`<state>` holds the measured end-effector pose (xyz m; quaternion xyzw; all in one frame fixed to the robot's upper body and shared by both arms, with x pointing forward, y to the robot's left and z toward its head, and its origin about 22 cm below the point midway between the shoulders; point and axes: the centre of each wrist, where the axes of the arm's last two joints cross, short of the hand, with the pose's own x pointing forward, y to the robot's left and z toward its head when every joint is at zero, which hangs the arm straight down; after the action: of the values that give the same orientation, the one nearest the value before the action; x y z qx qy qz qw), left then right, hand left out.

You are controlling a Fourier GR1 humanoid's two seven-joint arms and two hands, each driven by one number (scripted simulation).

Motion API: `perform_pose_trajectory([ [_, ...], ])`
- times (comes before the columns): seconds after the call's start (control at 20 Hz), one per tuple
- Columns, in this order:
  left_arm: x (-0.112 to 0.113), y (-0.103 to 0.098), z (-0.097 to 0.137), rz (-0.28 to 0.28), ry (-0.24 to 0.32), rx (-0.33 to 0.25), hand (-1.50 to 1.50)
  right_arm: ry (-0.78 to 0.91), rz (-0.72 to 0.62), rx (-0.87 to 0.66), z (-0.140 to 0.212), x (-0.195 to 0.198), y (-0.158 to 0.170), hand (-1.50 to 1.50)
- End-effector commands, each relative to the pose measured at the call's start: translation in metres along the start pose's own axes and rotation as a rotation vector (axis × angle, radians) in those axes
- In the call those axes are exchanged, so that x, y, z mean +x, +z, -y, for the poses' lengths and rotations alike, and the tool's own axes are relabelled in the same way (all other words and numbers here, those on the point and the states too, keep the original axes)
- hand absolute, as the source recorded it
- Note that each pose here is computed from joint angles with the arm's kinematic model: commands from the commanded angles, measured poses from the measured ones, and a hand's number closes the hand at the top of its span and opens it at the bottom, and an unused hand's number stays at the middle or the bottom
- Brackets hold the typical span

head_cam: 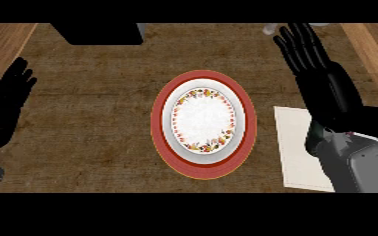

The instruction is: Pick the can from the placemat and place it in the plate

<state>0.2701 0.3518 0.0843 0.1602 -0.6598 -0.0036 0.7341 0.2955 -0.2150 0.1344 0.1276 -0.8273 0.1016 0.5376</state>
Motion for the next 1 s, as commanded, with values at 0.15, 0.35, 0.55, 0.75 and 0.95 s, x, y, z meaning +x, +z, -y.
perform_pose_trajectory([
  [0.15, -0.002, -0.001, 0.048, 0.119, -0.051, -0.101, 0.00, -0.109, -0.206, 0.126, 0.039, -0.012, 0.022, -1.50],
  [0.35, -0.003, -0.003, 0.055, 0.095, -0.050, -0.137, 0.00, 0.595, -0.081, 0.456, 0.042, 0.062, 0.001, 1.50],
  [0.55, -0.012, -0.002, 0.088, 0.114, -0.026, -0.174, 0.00, 0.323, -0.356, 0.279, 0.081, -0.047, 0.107, -1.50],
  [0.75, -0.011, -0.005, 0.097, 0.136, -0.041, -0.176, 0.00, 0.431, -0.271, 0.387, 0.108, -0.063, 0.162, -1.50],
  [0.95, -0.004, -0.010, 0.096, 0.139, -0.035, -0.213, 0.00, 0.642, -0.142, 0.315, 0.149, -0.044, 0.151, -1.50],
])
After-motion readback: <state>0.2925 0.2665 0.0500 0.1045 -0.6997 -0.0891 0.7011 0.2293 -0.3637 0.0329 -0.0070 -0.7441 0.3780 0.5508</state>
